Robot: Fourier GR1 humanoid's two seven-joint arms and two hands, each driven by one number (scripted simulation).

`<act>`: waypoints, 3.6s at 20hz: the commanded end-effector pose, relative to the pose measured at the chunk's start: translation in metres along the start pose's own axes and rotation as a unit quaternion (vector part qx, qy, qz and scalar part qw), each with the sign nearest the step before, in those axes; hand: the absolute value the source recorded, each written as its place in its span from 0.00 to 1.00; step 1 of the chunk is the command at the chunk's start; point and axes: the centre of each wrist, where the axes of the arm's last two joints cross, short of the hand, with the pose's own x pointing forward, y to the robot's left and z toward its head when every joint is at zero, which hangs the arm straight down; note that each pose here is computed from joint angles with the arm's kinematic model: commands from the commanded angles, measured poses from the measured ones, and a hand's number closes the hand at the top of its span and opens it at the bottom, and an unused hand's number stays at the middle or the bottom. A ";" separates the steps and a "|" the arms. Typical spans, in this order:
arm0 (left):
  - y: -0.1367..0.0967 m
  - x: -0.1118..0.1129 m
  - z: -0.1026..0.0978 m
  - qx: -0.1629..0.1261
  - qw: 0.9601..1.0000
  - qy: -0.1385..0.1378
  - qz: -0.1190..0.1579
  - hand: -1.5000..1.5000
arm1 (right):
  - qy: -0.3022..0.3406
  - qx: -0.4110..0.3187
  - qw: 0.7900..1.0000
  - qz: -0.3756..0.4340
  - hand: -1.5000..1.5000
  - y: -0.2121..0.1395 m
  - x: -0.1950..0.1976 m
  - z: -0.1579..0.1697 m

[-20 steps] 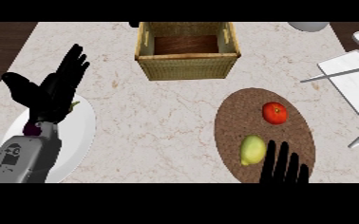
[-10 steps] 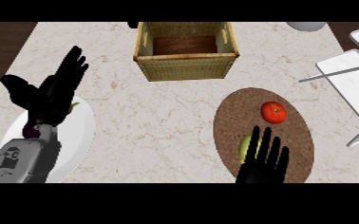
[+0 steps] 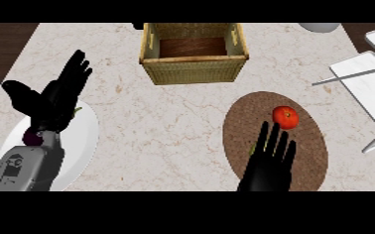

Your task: Pick the lemon from the placemat and place it in the tiered shelf

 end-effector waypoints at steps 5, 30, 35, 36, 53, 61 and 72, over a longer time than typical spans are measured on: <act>0.012 0.009 -0.006 -0.007 1.000 0.001 -0.001 0.50 | 0.058 0.014 0.997 -0.038 0.00 0.012 -0.005 -0.047; 0.000 0.014 -0.001 -0.002 1.000 -0.008 -0.002 0.50 | -0.329 0.185 0.922 -0.088 1.00 0.002 -0.002 0.046; -0.011 0.003 0.001 0.007 1.000 0.003 -0.004 0.50 | -0.340 0.132 0.884 -0.291 1.00 -0.078 -0.014 0.051; 0.002 0.007 0.001 -0.003 1.000 -0.001 0.000 0.50 | -0.331 0.113 0.884 -0.309 1.00 -0.089 -0.027 0.038; 0.008 0.010 0.003 0.002 1.000 -0.002 -0.001 0.50 | -0.217 -0.075 0.913 -0.337 1.00 -0.215 -0.110 0.007; 0.017 0.000 0.009 0.010 1.000 0.000 -0.002 0.50 | -0.135 -0.098 0.931 -0.326 1.00 -0.225 -0.121 -0.050; 0.012 0.006 0.004 0.024 1.000 0.006 -0.004 0.50 | -0.088 -0.107 0.911 -0.389 1.00 -0.227 -0.173 -0.126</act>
